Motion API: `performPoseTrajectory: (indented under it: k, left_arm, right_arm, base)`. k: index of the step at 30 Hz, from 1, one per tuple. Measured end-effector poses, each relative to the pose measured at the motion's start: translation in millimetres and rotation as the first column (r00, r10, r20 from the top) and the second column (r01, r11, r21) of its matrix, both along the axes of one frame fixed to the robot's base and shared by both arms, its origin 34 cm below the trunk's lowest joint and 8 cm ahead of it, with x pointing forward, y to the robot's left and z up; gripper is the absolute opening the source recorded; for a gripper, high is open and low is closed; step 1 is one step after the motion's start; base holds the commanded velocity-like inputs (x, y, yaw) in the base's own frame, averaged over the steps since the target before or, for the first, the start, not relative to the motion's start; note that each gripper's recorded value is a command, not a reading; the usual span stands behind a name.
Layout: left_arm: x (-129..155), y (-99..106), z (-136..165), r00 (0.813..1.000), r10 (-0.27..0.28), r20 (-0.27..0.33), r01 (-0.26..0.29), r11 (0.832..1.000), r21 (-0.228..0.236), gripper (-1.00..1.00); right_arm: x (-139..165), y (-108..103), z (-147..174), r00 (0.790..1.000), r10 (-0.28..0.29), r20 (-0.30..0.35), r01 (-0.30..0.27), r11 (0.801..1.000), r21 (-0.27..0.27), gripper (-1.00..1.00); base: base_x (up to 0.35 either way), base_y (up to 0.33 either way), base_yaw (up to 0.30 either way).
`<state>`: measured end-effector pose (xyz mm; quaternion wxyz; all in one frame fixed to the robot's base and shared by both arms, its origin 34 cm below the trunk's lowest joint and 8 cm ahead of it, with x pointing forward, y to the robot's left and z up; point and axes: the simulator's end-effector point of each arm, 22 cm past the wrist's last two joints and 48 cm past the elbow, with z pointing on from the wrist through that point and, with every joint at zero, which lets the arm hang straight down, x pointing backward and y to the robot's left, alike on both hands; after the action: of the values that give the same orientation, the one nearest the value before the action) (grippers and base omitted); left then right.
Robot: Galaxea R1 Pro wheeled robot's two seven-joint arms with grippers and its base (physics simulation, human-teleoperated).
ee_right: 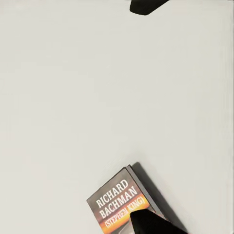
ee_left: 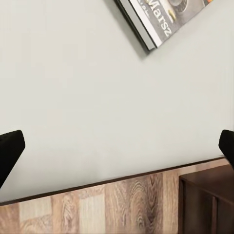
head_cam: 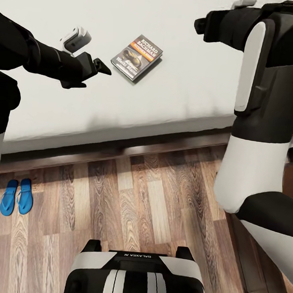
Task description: In the bedroom, move the book from the bed onto either nightstand, and place the two sandals side by side next to the bed.
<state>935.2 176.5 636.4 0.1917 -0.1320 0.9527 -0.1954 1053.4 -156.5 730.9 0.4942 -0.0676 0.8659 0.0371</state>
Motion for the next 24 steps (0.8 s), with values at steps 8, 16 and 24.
performPoseTrajectory:
  k: [8, 16, 24]
  left_arm:
    - [-2.1, -1.1, 7.2, 1.000, -0.022, 0.006, 0.022, 1.000, -0.020, 1.00]
    - [-0.9, -0.8, 17.6, 0.999, -0.025, 0.021, 0.025, 0.999, -0.025, 1.00]
    - [0.5, -0.5, 28.2, 0.999, -0.025, 0.034, 0.026, 0.999, -0.026, 1.00]
  right_arm:
    - [-12.2, 3.0, -38.4, 0.996, 0.004, -0.090, -0.003, 1.000, 0.010, 1.00]
    - [-13.1, 6.6, -33.3, 0.995, 0.011, -0.094, -0.008, 0.999, 0.033, 1.00]
    - [-12.7, 13.8, -19.7, 0.996, 0.025, -0.081, -0.020, 0.998, 0.060, 1.00]
  base:
    - [0.000, 0.000, -0.077]
    - [0.000, 0.000, -0.049]
    - [0.000, 0.000, -0.010]
